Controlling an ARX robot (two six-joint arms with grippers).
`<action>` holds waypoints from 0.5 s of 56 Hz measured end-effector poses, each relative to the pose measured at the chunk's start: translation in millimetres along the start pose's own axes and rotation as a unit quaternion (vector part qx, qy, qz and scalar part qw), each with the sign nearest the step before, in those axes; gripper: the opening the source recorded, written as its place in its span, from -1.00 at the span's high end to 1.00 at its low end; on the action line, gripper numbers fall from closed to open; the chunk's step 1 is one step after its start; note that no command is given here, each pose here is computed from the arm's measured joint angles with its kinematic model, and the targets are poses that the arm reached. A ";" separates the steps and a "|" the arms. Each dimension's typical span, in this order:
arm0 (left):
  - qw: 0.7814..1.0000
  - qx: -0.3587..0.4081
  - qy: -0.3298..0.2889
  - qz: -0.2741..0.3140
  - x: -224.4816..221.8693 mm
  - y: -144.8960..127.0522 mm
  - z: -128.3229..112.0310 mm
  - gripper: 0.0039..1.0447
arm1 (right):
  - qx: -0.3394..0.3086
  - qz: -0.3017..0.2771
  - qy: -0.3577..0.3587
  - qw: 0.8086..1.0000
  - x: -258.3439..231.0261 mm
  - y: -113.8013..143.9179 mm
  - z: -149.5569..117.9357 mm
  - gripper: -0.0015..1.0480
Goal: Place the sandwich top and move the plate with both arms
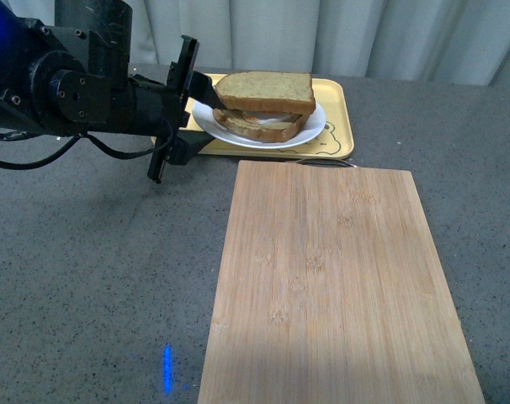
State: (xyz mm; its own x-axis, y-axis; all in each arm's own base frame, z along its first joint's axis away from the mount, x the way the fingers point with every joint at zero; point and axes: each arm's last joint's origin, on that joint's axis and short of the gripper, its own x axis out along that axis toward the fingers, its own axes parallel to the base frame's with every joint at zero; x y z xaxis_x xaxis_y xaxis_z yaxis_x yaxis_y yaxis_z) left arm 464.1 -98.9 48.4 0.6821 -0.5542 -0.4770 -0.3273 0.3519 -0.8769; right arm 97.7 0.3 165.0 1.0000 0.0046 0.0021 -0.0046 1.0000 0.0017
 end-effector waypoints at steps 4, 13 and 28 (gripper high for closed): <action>1.000 0.005 0.004 0.002 -6.7 0.1 -2.1 -0.16 | 0.000 0.000 0.000 1.000 0.0 0.0 0.0 -0.82; 0.999 0.033 -0.004 0.008 -34.2 -8.7 -8.7 -0.68 | 0.000 0.000 0.000 1.000 0.0 0.0 0.0 -0.82; 0.894 0.344 -0.285 0.035 -88.2 -3.1 -26.3 -0.48 | 0.000 0.000 0.000 1.000 0.0 0.0 0.0 -0.82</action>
State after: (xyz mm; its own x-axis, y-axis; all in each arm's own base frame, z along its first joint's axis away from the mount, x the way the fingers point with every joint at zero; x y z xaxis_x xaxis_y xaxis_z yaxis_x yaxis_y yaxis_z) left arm 387.8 -71.0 91.6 0.9625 -0.1072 -0.2494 -0.0362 0.8598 -0.5094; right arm 97.7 0.3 165.0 1.0000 0.0050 0.0021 -0.0050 1.0000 0.0017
